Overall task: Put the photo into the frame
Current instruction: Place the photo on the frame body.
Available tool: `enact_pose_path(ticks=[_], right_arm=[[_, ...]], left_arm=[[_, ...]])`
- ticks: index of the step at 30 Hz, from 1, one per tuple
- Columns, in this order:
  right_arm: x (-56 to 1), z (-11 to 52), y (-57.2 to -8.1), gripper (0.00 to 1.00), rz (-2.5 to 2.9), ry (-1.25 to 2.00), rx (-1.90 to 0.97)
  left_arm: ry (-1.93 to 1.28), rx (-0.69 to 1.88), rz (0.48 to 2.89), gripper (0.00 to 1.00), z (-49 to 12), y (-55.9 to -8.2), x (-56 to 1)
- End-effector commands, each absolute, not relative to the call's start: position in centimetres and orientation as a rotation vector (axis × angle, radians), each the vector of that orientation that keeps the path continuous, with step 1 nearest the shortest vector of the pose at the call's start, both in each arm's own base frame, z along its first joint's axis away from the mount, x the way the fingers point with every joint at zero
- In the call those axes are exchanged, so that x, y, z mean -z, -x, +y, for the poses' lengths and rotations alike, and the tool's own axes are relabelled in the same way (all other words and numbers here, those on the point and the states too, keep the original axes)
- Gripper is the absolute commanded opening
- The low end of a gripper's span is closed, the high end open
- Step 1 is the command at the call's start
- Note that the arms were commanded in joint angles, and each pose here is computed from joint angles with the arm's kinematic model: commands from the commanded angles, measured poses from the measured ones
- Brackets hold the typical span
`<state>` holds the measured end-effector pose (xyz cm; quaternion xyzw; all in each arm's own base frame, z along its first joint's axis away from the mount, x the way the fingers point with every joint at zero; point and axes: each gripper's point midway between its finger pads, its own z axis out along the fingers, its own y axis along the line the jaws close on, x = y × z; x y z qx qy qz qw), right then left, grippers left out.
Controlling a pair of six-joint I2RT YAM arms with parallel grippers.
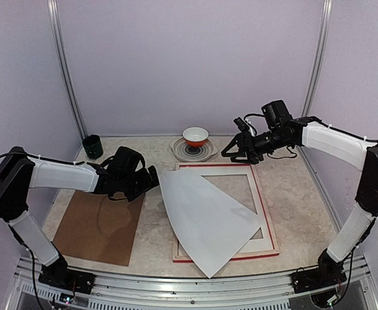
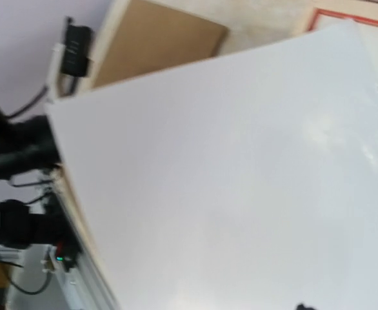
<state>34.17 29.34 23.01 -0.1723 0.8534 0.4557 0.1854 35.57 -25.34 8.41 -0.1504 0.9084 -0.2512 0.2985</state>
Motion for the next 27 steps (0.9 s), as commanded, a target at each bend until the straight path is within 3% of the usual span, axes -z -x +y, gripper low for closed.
enact_pose_path(ticks=[1,7,17,27], right_arm=[[-18.7,28.0,-35.0,0.70,2.480,0.480,-1.202],[-15.4,26.9,-35.7,0.69,2.531,0.433,-1.196],[-11.6,26.6,-36.1,0.69,2.609,0.436,-1.149],[-8.5,25.9,-34.9,0.69,2.671,0.432,-1.134]], left_arm=[[0.440,0.669,2.375,0.99,-24.9,-37.4,-8.9],[0.479,0.618,2.374,0.99,-23.0,-37.9,-8.5],[0.484,0.643,2.387,0.99,-23.1,-34.9,-8.2],[0.658,0.445,2.245,0.99,-17.2,-33.6,-10.1]])
